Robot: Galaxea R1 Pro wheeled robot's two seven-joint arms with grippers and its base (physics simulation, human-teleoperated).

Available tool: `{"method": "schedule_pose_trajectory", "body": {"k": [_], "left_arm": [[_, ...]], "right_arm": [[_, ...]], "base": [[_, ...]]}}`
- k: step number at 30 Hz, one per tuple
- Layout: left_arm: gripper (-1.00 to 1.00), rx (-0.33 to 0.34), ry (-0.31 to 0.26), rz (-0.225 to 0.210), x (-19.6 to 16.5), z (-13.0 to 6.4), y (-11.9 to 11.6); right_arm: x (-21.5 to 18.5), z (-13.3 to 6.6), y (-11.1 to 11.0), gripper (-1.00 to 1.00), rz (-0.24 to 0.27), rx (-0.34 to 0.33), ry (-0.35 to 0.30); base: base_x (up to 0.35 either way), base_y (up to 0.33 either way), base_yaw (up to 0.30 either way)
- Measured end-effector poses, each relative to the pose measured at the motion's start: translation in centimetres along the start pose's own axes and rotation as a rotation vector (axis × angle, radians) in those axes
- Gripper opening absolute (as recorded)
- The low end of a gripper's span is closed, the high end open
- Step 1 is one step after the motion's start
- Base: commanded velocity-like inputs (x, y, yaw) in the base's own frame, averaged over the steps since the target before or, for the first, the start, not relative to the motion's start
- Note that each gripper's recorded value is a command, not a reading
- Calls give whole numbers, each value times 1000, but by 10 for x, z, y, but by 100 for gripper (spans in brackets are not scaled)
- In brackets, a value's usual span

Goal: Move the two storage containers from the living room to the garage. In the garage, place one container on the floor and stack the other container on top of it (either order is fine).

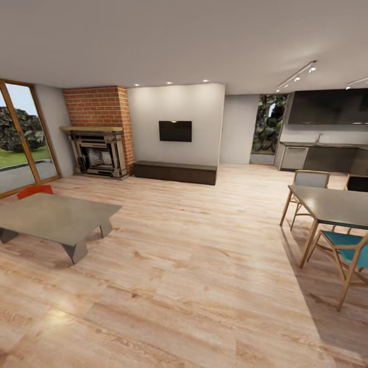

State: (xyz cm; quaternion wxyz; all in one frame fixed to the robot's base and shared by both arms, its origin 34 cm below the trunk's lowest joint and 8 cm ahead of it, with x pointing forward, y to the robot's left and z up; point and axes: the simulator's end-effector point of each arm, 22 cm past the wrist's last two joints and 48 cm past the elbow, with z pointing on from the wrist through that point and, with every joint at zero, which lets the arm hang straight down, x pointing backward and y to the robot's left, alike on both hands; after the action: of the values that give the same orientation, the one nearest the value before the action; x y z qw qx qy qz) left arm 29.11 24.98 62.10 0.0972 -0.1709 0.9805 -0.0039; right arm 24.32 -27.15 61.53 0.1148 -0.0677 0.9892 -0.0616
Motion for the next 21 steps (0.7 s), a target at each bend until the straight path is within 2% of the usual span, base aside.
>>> {"method": "schedule_pose_trajectory", "body": {"k": [21], "left_arm": [[100, 0, 2, 0, 0, 0, 0]], "right_arm": [[0, 0, 0, 100, 2, 0, 1]], "base": [[322, 0, 0]]}}
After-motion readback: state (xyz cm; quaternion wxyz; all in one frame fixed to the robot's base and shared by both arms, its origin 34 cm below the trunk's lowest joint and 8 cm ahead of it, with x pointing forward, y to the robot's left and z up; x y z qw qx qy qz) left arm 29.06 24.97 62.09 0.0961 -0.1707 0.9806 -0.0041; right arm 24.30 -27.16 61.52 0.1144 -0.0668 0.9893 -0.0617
